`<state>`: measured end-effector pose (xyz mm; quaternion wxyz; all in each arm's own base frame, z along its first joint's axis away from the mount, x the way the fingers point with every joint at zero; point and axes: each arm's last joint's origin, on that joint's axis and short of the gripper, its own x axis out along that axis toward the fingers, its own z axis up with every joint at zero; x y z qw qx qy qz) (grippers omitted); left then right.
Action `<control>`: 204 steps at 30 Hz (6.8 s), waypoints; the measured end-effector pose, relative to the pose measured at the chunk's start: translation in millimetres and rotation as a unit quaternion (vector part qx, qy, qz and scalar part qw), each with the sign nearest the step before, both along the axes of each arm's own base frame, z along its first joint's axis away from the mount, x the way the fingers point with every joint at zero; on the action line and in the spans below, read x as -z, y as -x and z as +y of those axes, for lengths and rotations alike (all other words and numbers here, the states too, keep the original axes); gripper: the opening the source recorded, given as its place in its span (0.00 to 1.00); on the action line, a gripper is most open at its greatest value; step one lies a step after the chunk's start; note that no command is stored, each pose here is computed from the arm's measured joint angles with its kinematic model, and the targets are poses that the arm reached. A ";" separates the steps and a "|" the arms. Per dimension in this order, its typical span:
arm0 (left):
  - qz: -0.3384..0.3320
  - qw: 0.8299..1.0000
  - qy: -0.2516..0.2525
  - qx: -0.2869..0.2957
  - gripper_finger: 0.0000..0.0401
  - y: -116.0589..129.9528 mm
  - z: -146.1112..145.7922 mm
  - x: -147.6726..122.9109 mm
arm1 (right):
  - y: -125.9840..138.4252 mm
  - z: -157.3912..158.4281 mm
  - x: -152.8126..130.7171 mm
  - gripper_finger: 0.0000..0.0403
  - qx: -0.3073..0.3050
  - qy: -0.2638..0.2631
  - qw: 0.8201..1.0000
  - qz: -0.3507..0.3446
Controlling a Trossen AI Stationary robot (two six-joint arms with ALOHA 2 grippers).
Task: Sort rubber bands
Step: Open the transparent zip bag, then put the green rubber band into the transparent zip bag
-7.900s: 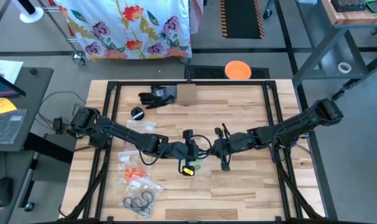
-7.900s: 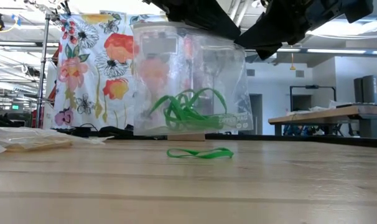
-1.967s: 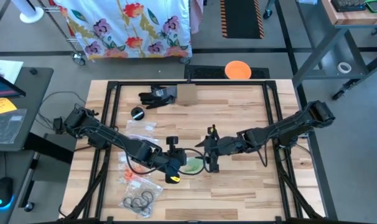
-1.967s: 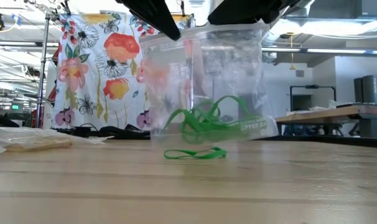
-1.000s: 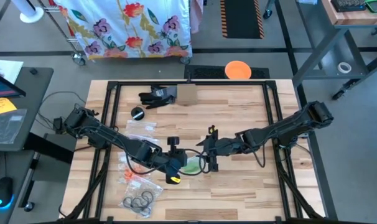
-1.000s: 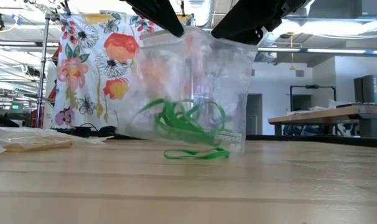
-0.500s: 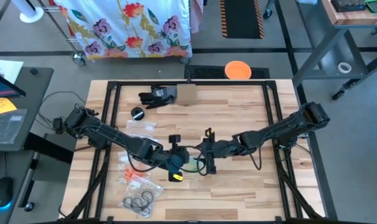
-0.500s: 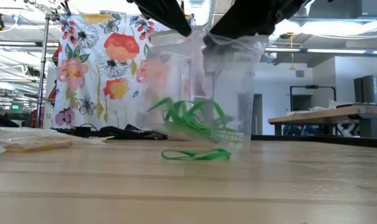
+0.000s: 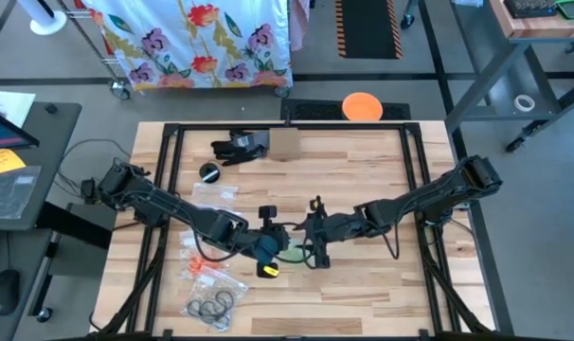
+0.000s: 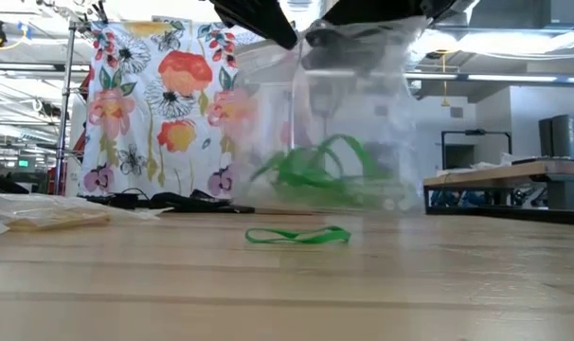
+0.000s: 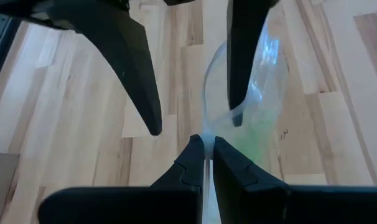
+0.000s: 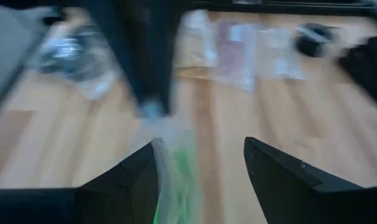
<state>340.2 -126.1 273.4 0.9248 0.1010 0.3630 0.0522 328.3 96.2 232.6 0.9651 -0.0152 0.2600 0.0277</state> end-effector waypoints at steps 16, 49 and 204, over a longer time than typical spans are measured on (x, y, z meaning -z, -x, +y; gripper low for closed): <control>0.001 1.000 -0.004 -0.004 0.01 0.2 1.1 0.0 | -6.6 -1.0 -11.7 0.54 0.018 0.013 0.999 -0.035; 0.029 0.999 0.010 -0.010 0.02 1.9 7.2 3.8 | -5.8 -3.0 -19.5 0.54 0.007 0.031 0.996 0.085; 0.070 0.996 0.046 -0.015 0.02 1.0 22.9 8.4 | 4.9 10.9 34.1 0.00 0.084 0.049 0.995 0.025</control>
